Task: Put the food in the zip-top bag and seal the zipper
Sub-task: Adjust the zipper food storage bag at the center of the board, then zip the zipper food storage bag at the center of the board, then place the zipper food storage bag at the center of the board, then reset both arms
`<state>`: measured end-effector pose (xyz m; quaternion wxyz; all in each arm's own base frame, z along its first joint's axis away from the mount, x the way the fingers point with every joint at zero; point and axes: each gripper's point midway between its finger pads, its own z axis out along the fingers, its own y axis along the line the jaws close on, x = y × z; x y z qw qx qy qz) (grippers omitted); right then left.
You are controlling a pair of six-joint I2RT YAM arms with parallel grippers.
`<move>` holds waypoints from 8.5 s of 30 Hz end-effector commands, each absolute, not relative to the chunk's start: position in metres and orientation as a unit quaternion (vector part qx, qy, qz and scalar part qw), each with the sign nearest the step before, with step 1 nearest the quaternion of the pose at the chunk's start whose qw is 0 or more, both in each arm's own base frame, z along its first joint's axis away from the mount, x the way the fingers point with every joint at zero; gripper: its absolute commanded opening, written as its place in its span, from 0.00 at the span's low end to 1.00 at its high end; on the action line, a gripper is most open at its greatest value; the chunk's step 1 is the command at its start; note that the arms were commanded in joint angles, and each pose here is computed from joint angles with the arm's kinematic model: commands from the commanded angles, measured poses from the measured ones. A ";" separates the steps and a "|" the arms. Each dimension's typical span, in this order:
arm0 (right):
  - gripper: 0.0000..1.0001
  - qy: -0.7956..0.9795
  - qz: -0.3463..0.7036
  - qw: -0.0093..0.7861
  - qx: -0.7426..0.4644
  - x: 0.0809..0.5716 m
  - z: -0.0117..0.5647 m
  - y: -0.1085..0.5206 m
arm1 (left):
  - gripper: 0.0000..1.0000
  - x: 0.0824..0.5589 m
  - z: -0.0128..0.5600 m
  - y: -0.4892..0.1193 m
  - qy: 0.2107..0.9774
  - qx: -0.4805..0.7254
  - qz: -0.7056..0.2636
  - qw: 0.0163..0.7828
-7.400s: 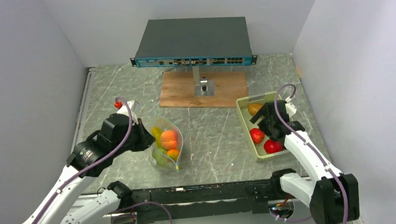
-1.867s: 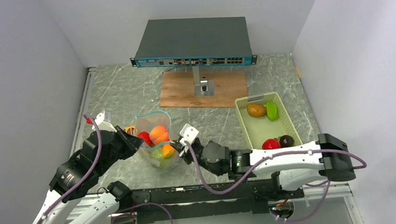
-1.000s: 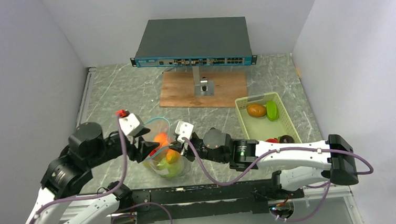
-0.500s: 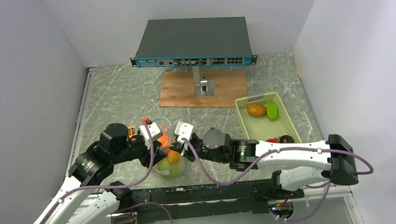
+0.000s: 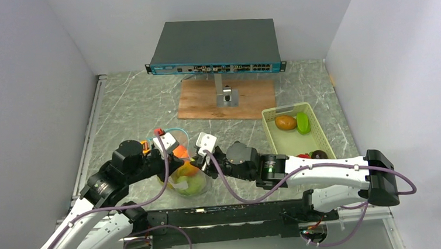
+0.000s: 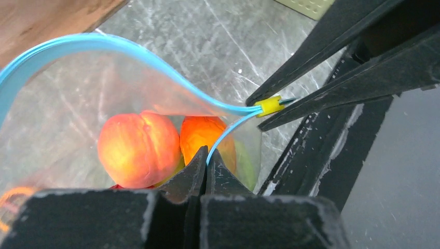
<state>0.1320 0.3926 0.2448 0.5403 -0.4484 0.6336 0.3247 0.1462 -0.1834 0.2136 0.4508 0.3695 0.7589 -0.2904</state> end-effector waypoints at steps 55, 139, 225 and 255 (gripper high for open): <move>0.00 0.507 0.579 0.421 -0.480 0.162 0.258 0.412 | 0.00 0.153 0.251 -0.187 0.746 0.259 -0.347 0.506; 0.00 0.612 0.542 0.472 -0.331 0.177 0.254 0.359 | 0.00 0.160 0.268 -0.202 0.759 0.364 -0.312 0.440; 0.00 0.894 0.084 0.440 0.023 0.263 0.118 0.156 | 0.95 0.127 0.355 -0.104 0.777 0.076 -0.294 0.552; 0.72 0.827 0.227 0.514 -0.017 0.224 0.221 0.160 | 1.00 0.102 0.421 -0.091 0.680 0.041 -0.377 0.628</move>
